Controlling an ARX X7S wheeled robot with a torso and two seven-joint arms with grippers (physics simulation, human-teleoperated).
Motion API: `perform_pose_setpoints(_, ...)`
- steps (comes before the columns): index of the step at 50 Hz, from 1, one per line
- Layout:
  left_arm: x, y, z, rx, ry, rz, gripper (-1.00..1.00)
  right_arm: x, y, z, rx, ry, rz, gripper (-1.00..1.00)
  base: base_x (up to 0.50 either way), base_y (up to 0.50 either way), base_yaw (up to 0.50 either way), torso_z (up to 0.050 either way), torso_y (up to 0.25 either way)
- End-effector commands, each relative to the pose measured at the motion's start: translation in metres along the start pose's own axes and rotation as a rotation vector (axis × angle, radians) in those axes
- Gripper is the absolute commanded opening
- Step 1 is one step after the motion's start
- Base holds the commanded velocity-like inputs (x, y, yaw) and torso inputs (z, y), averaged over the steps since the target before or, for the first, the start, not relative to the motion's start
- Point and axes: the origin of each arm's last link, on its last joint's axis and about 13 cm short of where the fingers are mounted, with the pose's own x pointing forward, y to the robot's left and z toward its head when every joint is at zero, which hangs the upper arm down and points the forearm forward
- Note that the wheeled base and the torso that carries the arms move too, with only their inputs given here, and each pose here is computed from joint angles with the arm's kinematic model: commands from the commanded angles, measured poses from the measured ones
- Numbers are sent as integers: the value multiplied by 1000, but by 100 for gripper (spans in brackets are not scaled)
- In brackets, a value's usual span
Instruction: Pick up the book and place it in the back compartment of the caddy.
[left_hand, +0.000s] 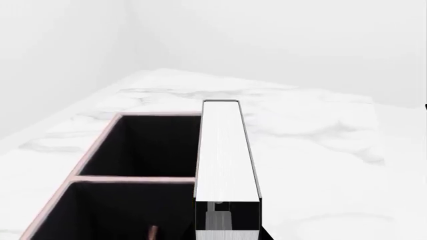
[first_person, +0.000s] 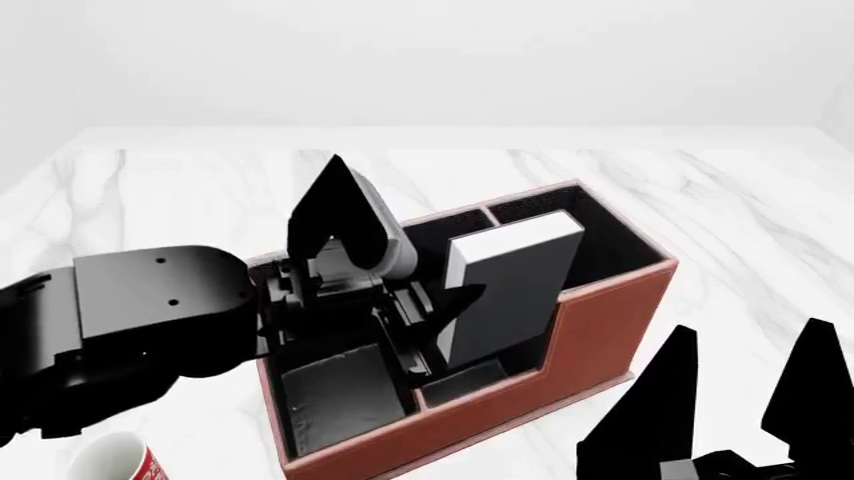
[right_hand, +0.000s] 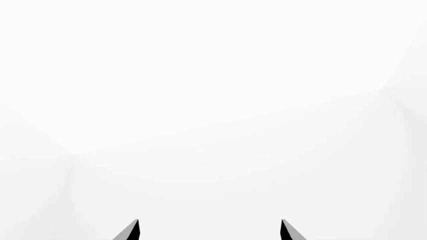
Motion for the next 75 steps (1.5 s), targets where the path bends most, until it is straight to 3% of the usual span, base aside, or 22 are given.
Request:
perform_pose_setpoints(1, 4, 1, 14, 16, -75, -19, -100, 1, 0, 0, -22, -18, 17, 100, 0, 0, 0, 0, 0)
perform_pose_setpoints(75, 16, 7, -12, -21, -56, -31, -100, 0, -1, -3, -18, 0, 11, 100, 0, 0, 0, 0, 1)
